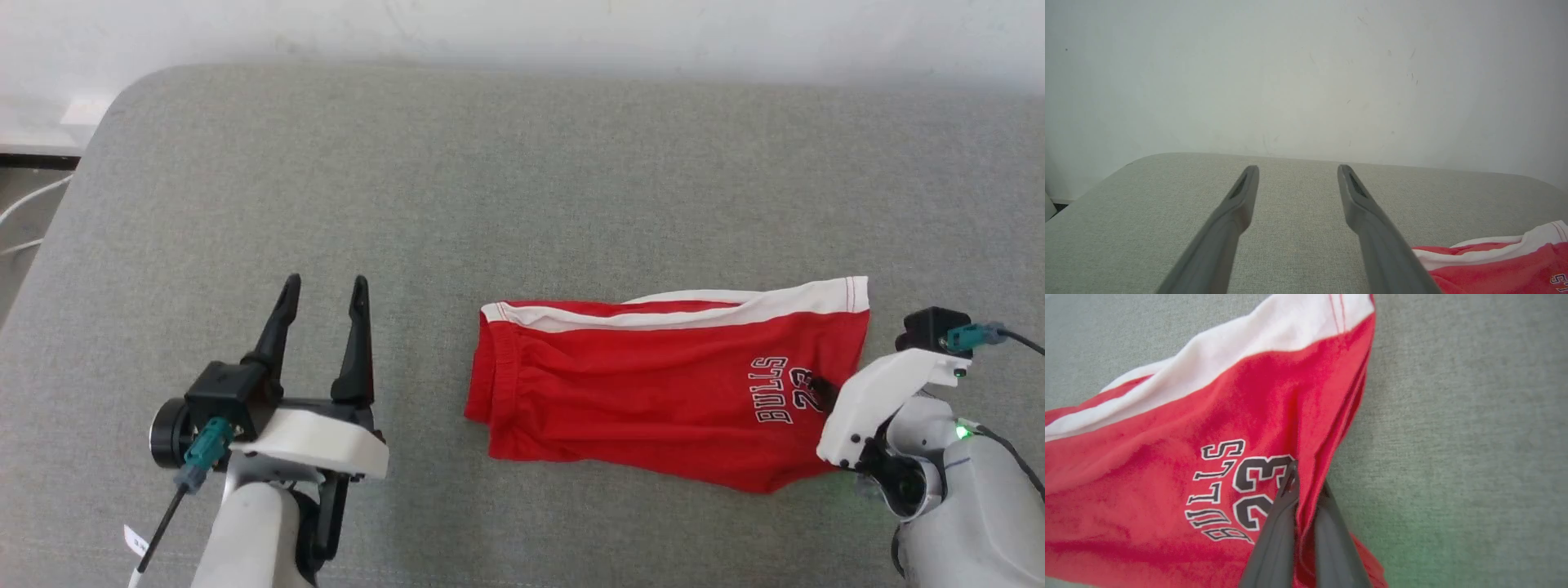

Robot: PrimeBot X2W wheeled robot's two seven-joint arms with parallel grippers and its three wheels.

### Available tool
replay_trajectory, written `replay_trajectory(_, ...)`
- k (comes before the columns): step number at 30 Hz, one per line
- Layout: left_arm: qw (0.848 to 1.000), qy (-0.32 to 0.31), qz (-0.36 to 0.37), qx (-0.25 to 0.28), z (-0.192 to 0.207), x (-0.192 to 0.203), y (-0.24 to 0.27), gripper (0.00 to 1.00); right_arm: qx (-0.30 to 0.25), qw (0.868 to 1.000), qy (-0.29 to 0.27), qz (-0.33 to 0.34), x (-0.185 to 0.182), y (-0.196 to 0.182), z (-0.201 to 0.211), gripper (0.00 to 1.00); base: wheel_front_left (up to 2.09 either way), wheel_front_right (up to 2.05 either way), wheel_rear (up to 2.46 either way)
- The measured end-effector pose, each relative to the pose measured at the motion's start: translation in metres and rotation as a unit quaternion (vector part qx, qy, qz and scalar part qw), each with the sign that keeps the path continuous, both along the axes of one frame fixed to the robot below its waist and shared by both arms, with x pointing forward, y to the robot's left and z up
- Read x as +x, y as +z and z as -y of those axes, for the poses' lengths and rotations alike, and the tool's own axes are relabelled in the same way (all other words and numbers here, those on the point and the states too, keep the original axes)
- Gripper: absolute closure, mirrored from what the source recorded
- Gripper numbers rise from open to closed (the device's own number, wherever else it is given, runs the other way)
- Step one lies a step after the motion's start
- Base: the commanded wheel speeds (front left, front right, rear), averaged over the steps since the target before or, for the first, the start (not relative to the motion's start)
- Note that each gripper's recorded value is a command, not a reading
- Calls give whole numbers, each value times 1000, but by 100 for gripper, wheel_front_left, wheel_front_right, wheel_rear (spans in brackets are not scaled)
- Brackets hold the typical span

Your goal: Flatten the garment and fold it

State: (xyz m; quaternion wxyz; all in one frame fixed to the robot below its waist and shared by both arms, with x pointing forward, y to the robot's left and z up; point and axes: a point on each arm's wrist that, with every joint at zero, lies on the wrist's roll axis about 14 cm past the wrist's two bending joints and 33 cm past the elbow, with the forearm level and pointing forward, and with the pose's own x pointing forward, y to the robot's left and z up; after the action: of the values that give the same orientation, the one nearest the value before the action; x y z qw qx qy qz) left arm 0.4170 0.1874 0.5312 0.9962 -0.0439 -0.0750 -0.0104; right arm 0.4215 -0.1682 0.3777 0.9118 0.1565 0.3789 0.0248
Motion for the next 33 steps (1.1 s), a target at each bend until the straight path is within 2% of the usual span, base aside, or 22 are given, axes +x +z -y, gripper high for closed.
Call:
replay_trajectory(6, 1000, -4, -1, -2, 3, -4, 0, 0, -41, 998, -32, 37, -2, 10, 27, 100, 0, 0, 0)
replay_trajectory(12, 1000, -7, -8, -2, 5, -7, -6, 0, -127, 988, -64, 64, -6, 25, 76, 100, 0, 0, 0)
replay_trajectory(17, 1000, -9, -12, -3, 6, -6, -9, 0, -168, 980, -56, 94, 0, 46, 82, 100, 0, 0, 0)
replay_trajectory(21, 1000, -12, -14, -1, 8, -5, -10, 0, -180, 975, -13, 129, 8, 72, 57, 100, 0, 0, 0)
replay_trajectory(26, 1000, -13, -14, -1, 7, -6, -10, 0, -173, 968, 73, 165, 5, 106, -1, 100, 0, 0, 0)
replay_trajectory(33, 1000, -14, -22, 3, 6, -6, -16, 0, -163, 949, 218, 159, -10, 111, -88, 100, 0, 0, 0)
